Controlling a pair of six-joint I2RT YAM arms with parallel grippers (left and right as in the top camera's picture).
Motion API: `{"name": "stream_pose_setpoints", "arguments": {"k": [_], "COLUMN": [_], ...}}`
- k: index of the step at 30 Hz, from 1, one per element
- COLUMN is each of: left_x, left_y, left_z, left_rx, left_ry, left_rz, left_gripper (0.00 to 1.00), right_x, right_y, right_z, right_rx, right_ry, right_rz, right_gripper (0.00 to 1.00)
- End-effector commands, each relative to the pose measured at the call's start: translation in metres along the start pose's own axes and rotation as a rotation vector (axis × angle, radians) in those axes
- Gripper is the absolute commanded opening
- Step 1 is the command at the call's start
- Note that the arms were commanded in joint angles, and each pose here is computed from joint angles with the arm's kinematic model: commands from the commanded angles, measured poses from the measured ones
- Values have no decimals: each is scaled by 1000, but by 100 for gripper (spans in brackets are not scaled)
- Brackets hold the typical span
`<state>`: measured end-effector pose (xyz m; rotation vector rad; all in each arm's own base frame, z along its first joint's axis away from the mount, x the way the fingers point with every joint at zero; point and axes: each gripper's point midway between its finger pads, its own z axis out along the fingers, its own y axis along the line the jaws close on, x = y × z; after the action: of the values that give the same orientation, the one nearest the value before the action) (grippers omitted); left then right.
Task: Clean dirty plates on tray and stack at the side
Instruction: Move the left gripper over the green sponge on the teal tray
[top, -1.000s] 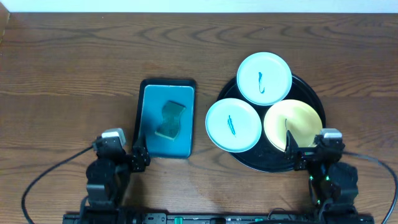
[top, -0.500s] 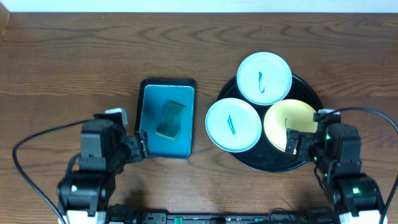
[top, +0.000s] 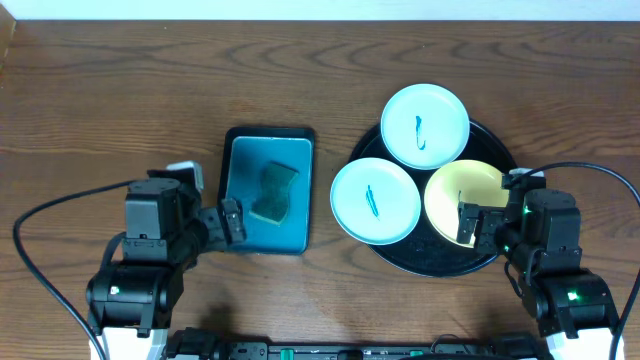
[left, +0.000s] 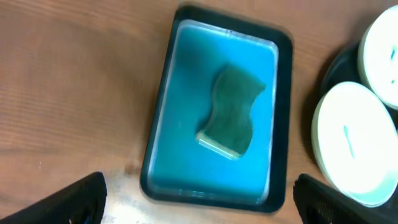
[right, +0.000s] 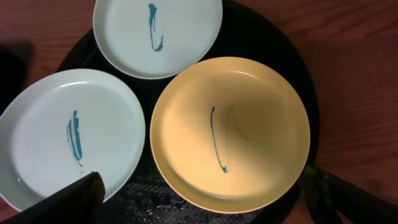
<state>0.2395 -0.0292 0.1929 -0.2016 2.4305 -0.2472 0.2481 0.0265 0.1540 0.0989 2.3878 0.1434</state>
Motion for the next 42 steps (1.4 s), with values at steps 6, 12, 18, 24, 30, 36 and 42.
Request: {"name": "stream_pose_setpoints", "arguments": {"k": [6,12,18,24,30,36,42], "left_x": [-45,-44,-21,0,20,39,48], "left_y": [-12,-27,-38,-36,-43,-47,-44], "left_z": [4,52,104,143,168,184,193], "left_rx": [39,54,-14,-121,-120,-123,-134], "left_ry": [-138,-43,79,157,218,276,307], "left_rz": [6,73,173,249,286,319,324], "left_gripper": [97,96,95,89,89,88,80], "right_x": [-9,-13,-13,-13,-12,-12,-11], "right_y": [2,2,2,2,2,2,2], "right_z": [-4,-4,-4,-4,-4,-4,-4], "right_rx": [-9,-12,-12,-12,-12,-11,-11], "right_ry": [-25,-40,-40,-39,-38,-35,-34], "right_rz": [27,48,48,47,47,47,47], "right_gripper": [99,99,99,99,99,99,99]}}
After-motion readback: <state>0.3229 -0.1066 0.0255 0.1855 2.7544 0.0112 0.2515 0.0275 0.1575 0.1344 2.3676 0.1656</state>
